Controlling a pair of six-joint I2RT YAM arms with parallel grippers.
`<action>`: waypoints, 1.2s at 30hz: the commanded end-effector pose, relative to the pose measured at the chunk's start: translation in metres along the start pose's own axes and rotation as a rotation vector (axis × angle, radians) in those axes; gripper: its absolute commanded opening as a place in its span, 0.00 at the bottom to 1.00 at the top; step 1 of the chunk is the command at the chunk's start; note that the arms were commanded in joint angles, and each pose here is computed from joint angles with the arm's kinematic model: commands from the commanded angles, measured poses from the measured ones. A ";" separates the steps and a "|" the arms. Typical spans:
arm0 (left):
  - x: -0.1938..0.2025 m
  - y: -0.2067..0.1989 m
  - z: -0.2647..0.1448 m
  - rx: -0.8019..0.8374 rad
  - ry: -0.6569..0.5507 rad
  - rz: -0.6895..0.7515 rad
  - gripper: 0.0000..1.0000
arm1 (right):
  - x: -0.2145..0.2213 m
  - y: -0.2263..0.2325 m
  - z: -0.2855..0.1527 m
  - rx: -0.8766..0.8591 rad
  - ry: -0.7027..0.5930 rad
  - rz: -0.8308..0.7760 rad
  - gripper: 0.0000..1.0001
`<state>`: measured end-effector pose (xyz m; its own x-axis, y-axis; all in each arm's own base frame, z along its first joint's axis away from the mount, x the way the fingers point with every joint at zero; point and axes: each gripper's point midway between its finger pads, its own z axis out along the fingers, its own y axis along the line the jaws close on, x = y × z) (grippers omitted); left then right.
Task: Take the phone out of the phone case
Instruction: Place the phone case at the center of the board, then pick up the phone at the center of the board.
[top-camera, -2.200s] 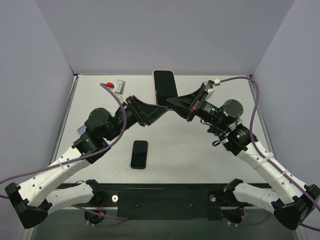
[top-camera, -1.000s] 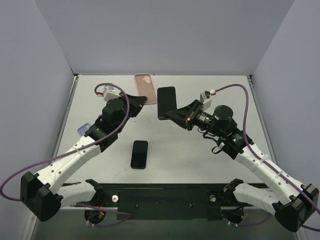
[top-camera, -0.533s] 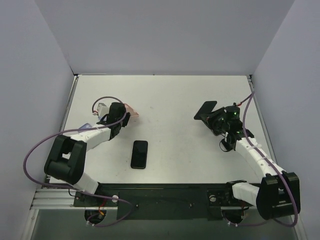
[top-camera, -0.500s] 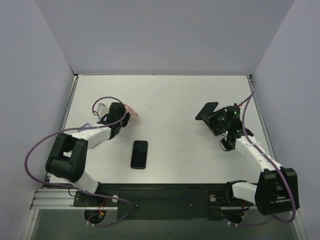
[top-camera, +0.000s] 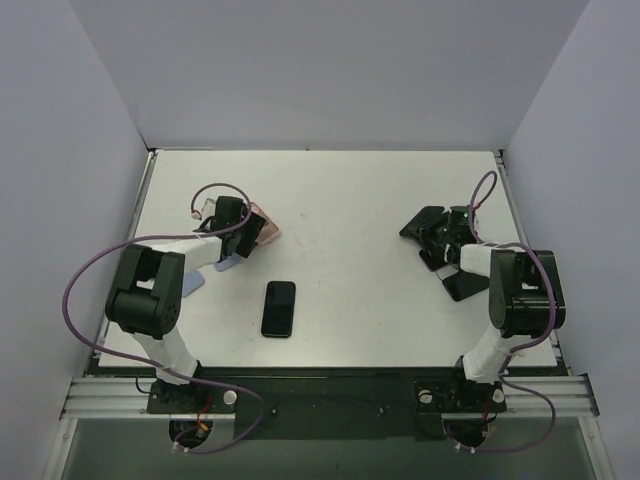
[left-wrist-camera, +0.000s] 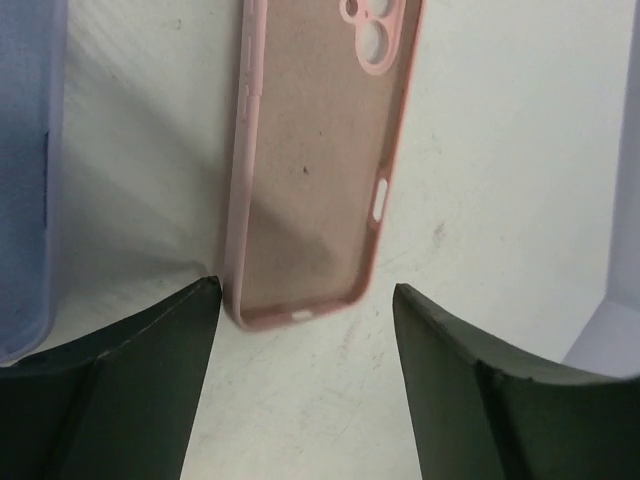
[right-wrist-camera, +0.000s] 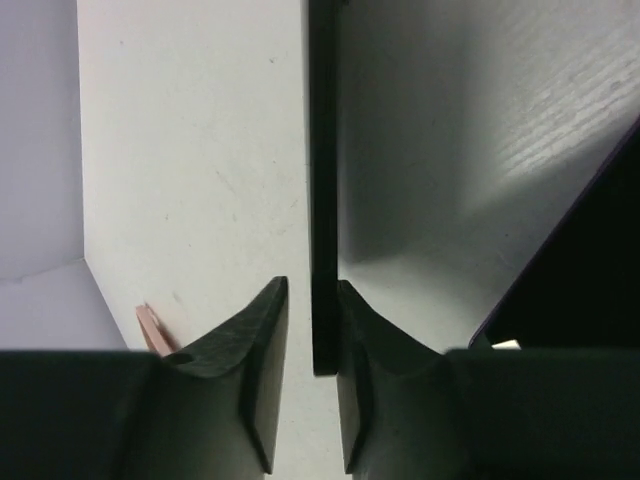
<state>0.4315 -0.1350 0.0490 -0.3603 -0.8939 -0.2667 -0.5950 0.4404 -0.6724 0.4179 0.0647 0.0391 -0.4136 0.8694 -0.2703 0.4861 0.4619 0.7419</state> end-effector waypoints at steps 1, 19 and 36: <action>-0.007 -0.009 -0.035 -0.039 0.030 0.181 0.81 | -0.005 0.013 -0.005 -0.027 0.008 -0.029 0.26; 0.100 0.068 -0.168 -0.038 0.250 0.948 0.88 | 0.092 0.028 -0.156 -0.026 0.164 -0.676 0.86; 0.135 0.103 -0.129 -0.228 0.350 1.184 0.90 | 0.131 0.003 -0.186 -0.127 0.205 -0.688 0.84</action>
<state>0.2139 -0.1973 0.0304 -0.9211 0.0715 -0.3828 0.1031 0.9927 -0.0627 0.2256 0.1492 0.1240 -0.7407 0.3248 -0.5880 -0.0329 0.8567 0.5147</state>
